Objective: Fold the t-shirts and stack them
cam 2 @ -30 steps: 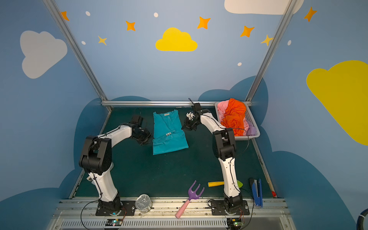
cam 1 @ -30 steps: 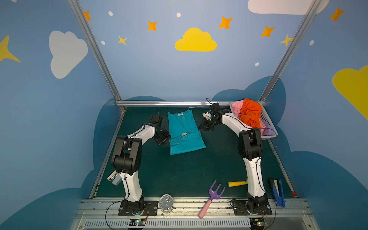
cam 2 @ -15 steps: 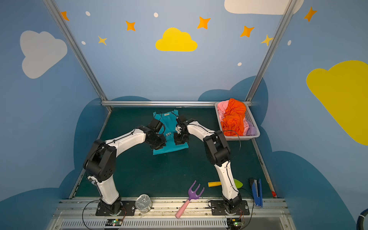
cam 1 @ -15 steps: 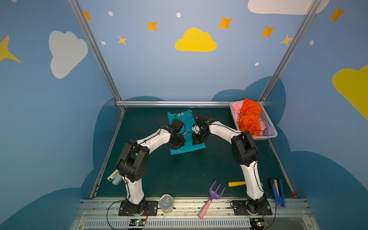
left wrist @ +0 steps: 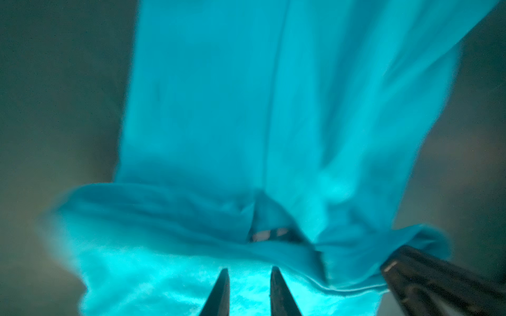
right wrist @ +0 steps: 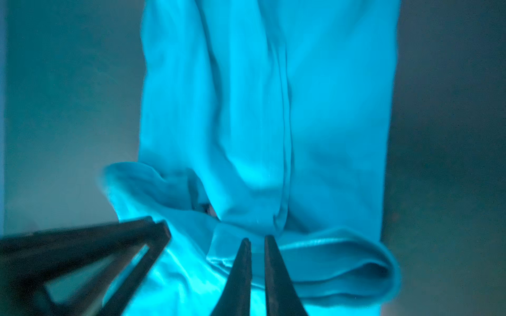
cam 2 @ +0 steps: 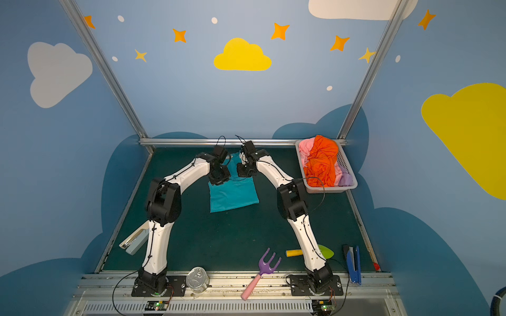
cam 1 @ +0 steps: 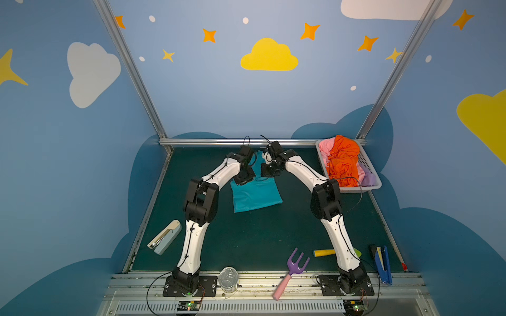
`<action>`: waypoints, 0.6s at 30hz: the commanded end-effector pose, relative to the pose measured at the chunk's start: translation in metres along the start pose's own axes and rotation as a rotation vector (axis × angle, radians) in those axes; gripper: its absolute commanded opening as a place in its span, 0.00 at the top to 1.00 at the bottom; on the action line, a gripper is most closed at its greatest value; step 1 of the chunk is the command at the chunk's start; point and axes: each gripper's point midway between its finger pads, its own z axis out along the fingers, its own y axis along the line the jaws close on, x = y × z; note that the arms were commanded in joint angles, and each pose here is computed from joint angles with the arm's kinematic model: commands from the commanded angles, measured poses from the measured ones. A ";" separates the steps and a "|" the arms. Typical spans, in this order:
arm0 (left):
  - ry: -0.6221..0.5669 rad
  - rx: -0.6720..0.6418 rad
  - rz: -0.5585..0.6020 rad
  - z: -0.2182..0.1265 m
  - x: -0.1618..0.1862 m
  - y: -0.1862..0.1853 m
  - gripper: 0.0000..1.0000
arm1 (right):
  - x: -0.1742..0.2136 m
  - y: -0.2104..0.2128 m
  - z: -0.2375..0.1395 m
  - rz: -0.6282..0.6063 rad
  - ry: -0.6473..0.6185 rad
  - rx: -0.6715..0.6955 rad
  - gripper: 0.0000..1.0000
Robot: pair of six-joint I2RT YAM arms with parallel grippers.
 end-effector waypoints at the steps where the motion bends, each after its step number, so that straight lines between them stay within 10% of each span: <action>1: -0.119 -0.062 0.043 -0.043 -0.045 0.006 0.72 | -0.034 0.005 -0.025 -0.045 -0.113 -0.016 0.85; 11: -0.141 -0.016 0.053 -0.085 -0.023 0.012 0.70 | -0.021 0.010 -0.120 -0.001 -0.286 0.052 0.85; 18: -0.019 0.052 0.036 -0.059 0.043 0.026 0.71 | 0.053 0.025 -0.096 -0.050 -0.170 -0.034 0.86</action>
